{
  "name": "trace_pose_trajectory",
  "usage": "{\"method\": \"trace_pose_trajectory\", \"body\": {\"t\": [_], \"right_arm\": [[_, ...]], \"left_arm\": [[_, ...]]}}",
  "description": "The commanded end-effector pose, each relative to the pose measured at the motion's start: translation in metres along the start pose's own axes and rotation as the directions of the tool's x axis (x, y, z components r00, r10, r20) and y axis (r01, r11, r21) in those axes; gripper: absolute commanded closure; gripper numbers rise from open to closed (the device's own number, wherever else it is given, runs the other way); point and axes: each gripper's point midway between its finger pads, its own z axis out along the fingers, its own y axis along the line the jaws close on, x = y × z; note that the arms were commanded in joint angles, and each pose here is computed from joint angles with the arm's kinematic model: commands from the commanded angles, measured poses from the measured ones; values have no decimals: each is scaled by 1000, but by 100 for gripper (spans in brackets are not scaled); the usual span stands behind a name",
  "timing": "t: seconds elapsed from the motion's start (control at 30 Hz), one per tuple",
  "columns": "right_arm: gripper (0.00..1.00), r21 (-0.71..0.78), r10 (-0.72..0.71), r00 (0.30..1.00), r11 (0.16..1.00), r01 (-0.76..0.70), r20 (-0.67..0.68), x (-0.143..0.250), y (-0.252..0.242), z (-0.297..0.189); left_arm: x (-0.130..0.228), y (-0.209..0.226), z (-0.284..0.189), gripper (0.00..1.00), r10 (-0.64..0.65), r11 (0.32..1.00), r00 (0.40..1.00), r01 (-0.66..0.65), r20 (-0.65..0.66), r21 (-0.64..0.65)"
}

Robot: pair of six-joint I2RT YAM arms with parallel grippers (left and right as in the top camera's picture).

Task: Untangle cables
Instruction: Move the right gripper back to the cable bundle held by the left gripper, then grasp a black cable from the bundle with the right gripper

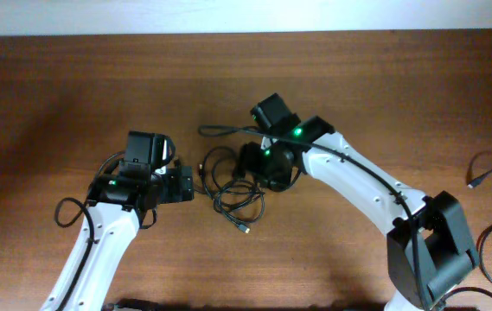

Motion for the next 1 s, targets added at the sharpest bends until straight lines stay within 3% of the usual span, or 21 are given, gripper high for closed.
{"method": "trace_pose_trajectory", "body": {"t": [0.0,0.07,0.2,0.6,0.77,0.83,0.97], "right_arm": [[47,11,112,994,994,-112,1,3,-2,4],[59,17,118,993,993,-118,-1,3,-4,3],[69,54,130,992,990,-130,-1,6,-12,3],[67,229,189,979,952,-201,76,6,-50,-2],[56,222,236,969,944,-246,70,15,-44,2],[57,226,244,966,940,-256,81,20,-40,5],[71,237,279,951,923,-304,132,26,-35,10]], "left_arm": [[-3,3,-7,1,-17,1000,1000,17,11,-10],[-1,3,-7,1,-16,1000,1000,16,3,-12],[-1,3,-7,1,-15,1000,1000,16,5,-11],[0,-7,-7,1,-8,999,1000,8,-6,42],[0,-7,-7,1,-9,999,1000,9,-5,42],[0,-7,-7,1,-9,999,1000,9,-6,42],[2,-6,-7,1,-9,999,1000,9,-14,41]]}}
